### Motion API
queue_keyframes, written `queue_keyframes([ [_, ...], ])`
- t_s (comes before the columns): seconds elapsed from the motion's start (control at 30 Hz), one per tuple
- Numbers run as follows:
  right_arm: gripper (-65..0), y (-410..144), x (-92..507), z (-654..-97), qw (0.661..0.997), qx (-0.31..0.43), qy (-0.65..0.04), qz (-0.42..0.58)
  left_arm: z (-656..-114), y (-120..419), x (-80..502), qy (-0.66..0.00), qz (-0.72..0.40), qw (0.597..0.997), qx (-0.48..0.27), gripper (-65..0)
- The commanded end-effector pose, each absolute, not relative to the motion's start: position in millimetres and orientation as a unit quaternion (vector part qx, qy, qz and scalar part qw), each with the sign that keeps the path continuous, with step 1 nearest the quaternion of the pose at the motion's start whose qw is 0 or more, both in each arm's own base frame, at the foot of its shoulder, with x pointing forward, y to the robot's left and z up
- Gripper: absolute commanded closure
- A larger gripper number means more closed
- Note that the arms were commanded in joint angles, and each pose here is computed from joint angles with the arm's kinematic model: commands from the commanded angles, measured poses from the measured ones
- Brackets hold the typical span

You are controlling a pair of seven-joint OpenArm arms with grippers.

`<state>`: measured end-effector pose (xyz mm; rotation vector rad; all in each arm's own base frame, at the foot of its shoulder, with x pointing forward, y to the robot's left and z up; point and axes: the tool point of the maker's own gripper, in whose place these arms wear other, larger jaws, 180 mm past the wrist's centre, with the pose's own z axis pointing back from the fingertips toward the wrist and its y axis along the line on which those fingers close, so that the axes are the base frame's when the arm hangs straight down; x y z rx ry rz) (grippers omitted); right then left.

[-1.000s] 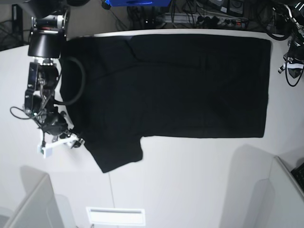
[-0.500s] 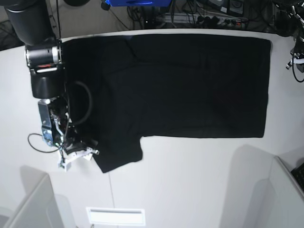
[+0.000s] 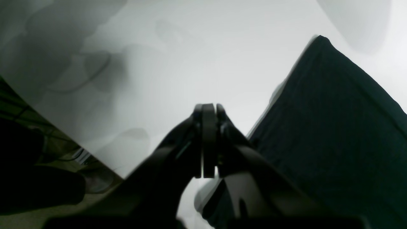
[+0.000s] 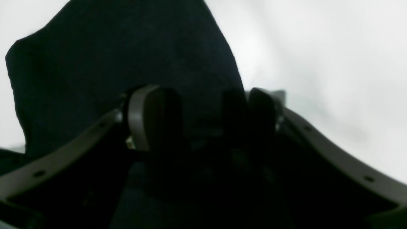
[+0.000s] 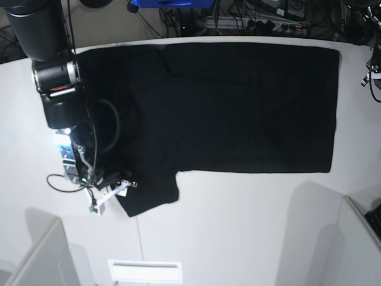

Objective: Fold the T-shirt properly
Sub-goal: 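Move the right gripper down to the shirt's hem corner, then move the left gripper down to the other hem corner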

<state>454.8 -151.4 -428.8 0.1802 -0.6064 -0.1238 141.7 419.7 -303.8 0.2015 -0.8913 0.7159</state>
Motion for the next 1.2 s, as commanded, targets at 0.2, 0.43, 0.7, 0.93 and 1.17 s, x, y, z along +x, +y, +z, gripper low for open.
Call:
queue_keyframes([
  [0.2, -35.9, -155, 476, -404, 0.937, 0.09, -0.332, -0.061, -292, 424, 146, -0.437, 0.326, 0.832, 0.104, 0.0],
  [0.43, -0.6, -163, 473, -415, 0.937, 0.081, -0.332, -0.071, -296, 416, 166, -0.425, 0.28, 0.852, 0.119, 0.0],
  [0.7, 0.0, -162, 473, -415, 0.937, 0.084, -0.331, -0.073, -292, 424, 225, -0.435, 0.258, 0.848, 0.157, -40.8],
  [0.93, 0.0, -162, 473, -415, 0.937, 0.084, -0.33, -0.073, -305, 429, 294, -0.424, 0.232, 0.867, 0.118, -60.7],
  [1.17, 0.0, -161, 473, -415, 0.937, 0.084, -0.33, -0.072, -330, 427, 342, -0.393, 0.246, 0.883, 0.069, -57.8],
])
